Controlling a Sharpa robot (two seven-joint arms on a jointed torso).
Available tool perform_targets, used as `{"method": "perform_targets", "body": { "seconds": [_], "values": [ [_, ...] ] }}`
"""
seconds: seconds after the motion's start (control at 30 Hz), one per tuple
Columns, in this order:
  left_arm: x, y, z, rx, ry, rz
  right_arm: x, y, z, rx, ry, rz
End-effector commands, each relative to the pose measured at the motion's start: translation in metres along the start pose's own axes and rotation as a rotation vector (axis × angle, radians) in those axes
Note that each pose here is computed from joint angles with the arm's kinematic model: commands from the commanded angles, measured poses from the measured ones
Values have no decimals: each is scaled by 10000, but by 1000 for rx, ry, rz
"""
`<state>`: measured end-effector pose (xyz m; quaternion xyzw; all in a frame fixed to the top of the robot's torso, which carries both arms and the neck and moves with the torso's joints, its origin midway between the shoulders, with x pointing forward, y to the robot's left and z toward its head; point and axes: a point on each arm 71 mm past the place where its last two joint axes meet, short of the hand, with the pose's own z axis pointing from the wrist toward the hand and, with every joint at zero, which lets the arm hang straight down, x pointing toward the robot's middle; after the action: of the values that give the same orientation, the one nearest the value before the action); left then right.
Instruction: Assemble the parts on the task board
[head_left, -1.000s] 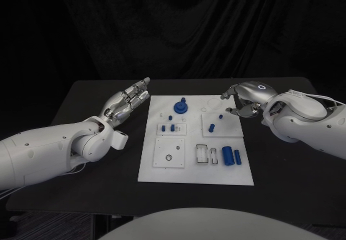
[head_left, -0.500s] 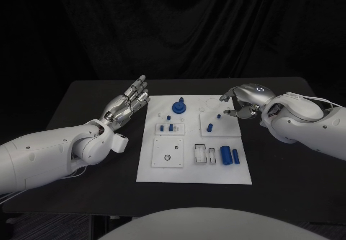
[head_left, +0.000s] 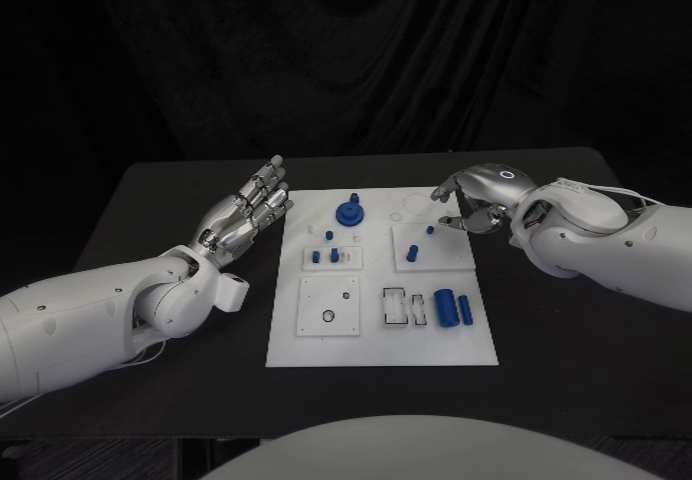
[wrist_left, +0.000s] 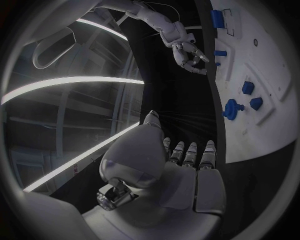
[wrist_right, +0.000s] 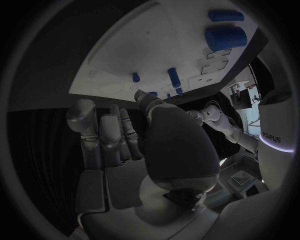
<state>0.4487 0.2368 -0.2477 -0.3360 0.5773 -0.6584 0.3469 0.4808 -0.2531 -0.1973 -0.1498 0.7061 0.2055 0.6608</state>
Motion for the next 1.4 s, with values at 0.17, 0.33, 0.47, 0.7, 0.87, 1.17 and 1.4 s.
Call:
{"method": "perform_targets", "body": {
  "seconds": [0.17,0.33,0.47,0.7,0.87,1.17,1.4],
  "values": [
    [30,-93,-8,157,17,-29,63,-15,7,8,34,-2],
    [33,-89,-12,156,19,-31,92,-7,4,7,50,-1],
    [20,-85,-16,155,19,-26,113,0,2,8,68,0],
    [6,-81,-18,153,19,-24,151,17,-14,7,91,4],
    [1,-79,-17,153,21,-25,192,26,-20,6,102,7],
    [-9,-68,-22,145,26,-31,232,31,-2,6,109,7],
    [-20,-56,-30,138,29,-35,272,43,14,3,112,9]
  ]
}}
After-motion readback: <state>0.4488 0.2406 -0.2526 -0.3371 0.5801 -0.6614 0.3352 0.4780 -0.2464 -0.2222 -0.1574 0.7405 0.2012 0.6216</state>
